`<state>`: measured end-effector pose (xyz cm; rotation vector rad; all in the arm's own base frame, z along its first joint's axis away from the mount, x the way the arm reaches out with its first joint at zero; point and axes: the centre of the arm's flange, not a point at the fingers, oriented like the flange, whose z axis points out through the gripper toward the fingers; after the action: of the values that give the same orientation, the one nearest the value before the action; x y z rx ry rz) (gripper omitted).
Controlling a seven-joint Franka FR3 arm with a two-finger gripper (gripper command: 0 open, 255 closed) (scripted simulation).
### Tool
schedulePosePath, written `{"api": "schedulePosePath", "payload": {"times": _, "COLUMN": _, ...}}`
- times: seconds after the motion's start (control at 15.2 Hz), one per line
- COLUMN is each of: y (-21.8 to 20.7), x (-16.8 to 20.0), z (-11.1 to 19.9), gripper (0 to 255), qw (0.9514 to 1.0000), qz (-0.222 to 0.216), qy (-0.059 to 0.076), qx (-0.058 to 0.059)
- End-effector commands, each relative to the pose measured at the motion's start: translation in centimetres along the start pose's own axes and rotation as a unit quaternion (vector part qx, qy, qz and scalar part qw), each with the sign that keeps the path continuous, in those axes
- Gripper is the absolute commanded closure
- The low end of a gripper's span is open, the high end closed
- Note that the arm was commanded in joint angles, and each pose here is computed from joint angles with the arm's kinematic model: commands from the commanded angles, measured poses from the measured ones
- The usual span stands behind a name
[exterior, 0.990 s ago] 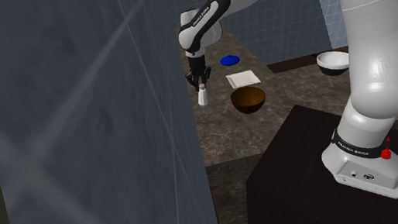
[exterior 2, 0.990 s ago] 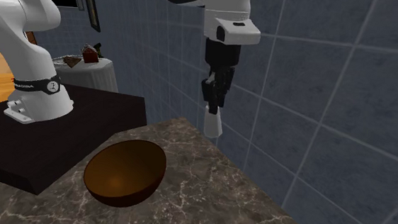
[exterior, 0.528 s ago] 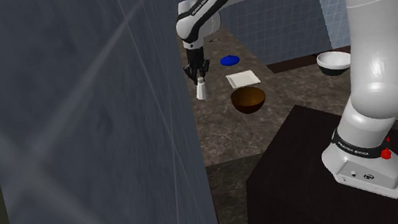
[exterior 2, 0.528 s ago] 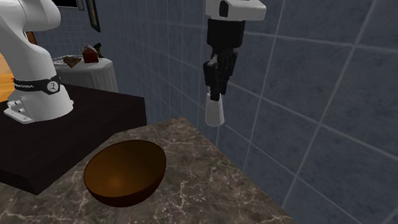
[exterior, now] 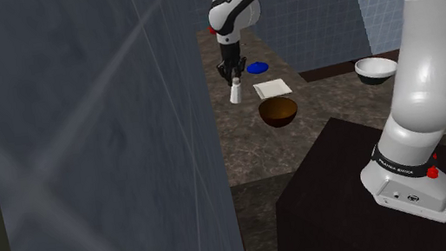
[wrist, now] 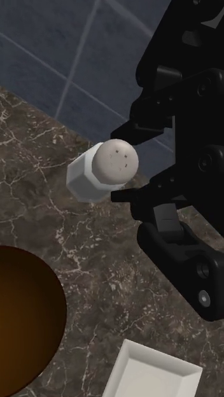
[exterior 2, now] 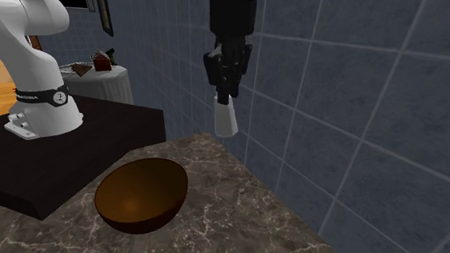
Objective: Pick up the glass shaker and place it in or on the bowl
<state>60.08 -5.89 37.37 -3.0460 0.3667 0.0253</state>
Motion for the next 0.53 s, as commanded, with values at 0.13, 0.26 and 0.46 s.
{"api": "schedulePosePath", "payload": {"times": 0.13, "y": 4.4, "x": -2.8, "z": -0.9, "gripper": 255, "qw": 1.0, "qz": 0.0, "qy": 0.0, "qx": 0.0}}
{"api": "schedulePosePath", "payload": {"times": 0.26, "y": 6.6, "x": -4.1, "z": -1.4, "gripper": 255, "qw": 1.0, "qz": 0.0, "qy": 0.0, "qx": 0.0}}
{"api": "schedulePosePath", "payload": {"times": 0.46, "y": 9.9, "x": -6.1, "z": -2.3, "gripper": 255, "qw": 1.0, "qz": 0.0, "qy": 0.0, "qx": 0.0}}
